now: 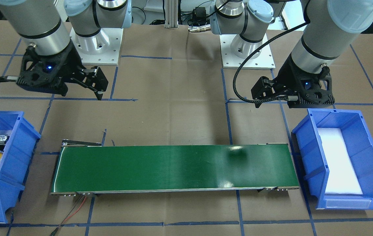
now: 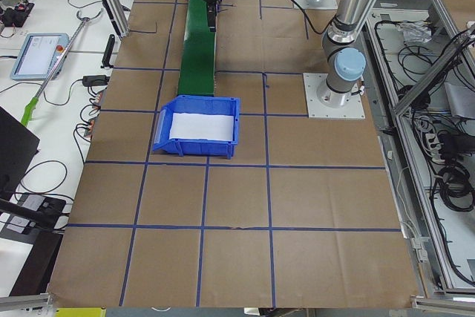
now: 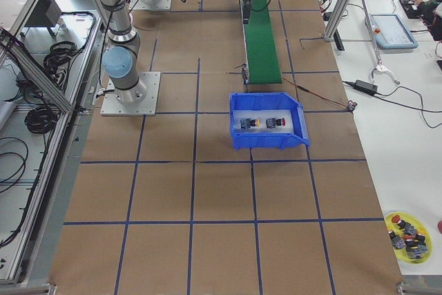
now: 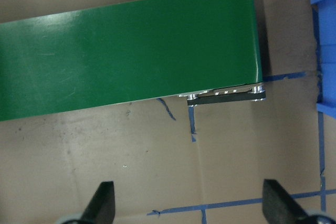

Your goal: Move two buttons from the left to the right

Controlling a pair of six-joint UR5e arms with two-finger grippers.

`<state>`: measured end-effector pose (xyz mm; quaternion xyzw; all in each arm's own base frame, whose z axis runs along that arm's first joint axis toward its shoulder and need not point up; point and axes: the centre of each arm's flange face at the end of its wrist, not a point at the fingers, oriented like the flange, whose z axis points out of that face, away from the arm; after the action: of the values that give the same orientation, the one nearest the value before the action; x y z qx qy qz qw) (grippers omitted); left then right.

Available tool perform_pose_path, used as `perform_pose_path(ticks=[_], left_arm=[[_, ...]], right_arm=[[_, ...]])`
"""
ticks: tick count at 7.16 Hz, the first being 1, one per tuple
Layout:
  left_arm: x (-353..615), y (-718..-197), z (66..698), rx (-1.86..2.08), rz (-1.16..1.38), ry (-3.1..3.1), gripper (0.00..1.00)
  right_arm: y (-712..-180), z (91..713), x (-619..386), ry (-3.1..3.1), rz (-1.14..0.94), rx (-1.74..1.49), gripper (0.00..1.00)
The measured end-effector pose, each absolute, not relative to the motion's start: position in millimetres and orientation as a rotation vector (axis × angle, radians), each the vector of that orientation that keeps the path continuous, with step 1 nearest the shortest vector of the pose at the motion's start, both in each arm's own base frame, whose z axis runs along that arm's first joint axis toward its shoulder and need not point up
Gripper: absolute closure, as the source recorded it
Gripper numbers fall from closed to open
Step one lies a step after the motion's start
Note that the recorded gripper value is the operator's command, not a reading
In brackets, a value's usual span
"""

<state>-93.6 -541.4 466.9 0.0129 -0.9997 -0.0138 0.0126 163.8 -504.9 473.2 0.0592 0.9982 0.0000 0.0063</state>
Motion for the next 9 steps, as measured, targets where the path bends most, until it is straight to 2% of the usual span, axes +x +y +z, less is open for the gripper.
perform_pose_path(ticks=[3,9], left_arm=[[-93.6,-541.4,466.9,0.040,-0.042,-3.117,0.00],[-93.6,-541.0,467.7,0.040,-0.040,-3.117,0.00]], right_arm=[[-461.9,475.8,173.0,3.123,-0.030,0.159,0.00],[-459.9,476.7,172.8,3.127,-0.038,0.152,0.00]])
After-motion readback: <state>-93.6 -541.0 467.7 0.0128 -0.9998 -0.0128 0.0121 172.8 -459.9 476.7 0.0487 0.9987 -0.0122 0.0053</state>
